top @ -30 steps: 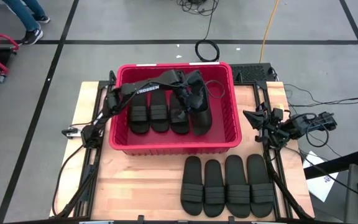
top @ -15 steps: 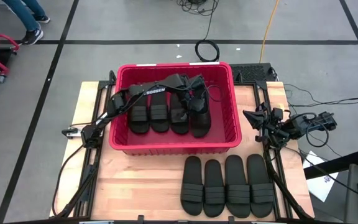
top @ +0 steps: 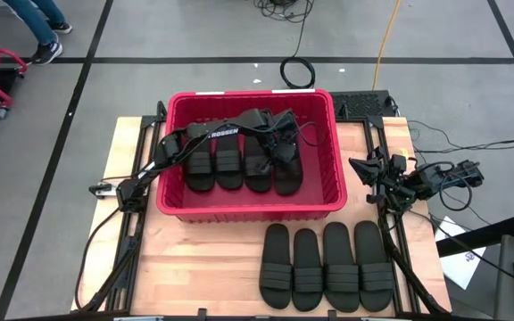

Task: Pick and place slides into bin
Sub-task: Put the slipper into the bin

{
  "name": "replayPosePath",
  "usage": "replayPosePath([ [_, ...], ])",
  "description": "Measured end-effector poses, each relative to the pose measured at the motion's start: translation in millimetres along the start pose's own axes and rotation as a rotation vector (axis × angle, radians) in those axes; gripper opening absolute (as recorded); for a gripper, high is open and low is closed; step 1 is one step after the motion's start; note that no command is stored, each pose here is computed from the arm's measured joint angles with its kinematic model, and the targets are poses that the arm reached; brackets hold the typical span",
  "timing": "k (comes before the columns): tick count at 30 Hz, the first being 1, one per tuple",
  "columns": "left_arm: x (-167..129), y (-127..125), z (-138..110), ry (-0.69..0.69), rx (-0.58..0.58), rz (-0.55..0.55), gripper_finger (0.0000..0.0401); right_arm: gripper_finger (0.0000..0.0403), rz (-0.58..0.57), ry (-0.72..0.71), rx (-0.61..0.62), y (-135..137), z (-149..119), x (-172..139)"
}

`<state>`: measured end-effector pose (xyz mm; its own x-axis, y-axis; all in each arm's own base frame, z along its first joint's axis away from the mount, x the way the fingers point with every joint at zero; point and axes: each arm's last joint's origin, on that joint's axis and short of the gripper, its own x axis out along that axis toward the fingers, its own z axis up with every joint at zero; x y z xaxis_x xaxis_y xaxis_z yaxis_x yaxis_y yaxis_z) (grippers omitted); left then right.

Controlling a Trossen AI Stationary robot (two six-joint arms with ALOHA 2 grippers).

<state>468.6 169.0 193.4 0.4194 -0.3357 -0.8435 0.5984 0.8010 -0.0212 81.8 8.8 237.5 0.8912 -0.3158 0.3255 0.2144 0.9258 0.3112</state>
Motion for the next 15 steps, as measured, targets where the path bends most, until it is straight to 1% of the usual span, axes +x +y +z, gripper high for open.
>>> replayPosePath([
  [4, 0.6, 0.2, -0.5, 0.007, -0.036, 0.003, 0.0000, 0.0000, 0.001, 0.000, 0.000, 0.0, 0.0, 0.0],
  [11, 1.4, 0.5, -1.1, 0.014, -0.023, 0.008, 0.0008, 0.0000, 0.003, 0.001, 0.000, 0.1, 0.0, 0.0],
  [15, 2.7, 2.9, -1.2, 0.045, -0.068, 0.057, 0.0027, 0.0000, 0.003, 0.000, 0.000, 0.1, 0.0, 0.0],
])
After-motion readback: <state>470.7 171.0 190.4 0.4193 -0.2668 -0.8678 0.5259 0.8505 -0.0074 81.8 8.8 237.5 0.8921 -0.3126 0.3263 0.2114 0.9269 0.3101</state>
